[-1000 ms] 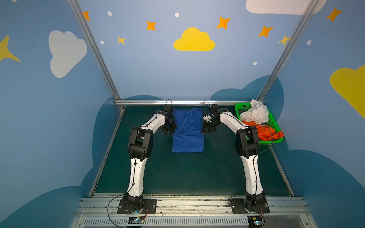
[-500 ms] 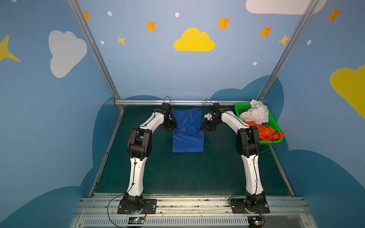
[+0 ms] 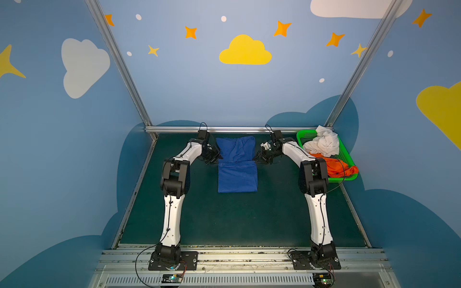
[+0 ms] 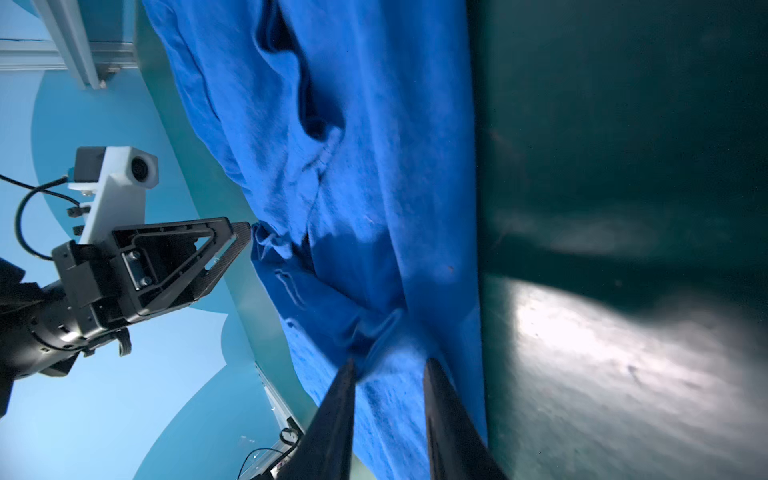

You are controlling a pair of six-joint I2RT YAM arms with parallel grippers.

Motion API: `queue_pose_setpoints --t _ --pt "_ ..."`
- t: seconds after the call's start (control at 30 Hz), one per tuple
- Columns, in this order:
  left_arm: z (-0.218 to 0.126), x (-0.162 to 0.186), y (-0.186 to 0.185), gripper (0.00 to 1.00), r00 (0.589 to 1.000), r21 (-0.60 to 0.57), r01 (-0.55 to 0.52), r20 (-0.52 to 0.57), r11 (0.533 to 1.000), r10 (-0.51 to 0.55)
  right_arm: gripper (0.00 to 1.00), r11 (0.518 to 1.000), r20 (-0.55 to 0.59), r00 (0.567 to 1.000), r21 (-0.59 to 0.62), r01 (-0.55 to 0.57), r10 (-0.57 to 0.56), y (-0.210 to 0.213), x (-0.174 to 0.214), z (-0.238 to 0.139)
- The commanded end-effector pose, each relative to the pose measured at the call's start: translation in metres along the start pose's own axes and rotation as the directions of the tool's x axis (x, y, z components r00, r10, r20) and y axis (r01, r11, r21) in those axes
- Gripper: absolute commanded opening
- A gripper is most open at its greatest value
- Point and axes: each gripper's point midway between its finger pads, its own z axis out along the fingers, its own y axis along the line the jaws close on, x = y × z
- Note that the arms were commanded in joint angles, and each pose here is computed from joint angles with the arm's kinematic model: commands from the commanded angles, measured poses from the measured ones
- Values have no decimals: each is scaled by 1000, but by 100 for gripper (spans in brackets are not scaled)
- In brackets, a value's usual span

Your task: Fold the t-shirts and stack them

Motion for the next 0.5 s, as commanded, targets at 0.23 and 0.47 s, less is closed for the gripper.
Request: queue_pose_setpoints --t 0.23,0.47 --pt "-67 9 -20 56 990 -22 -93 102 995 94 49 995 69 994 56 82 -86 9 12 -38" --pt "-87 67 33 61 987 -256 -131 57 958 150 53 973 4 990 184 138 -141 -18 78 -44"
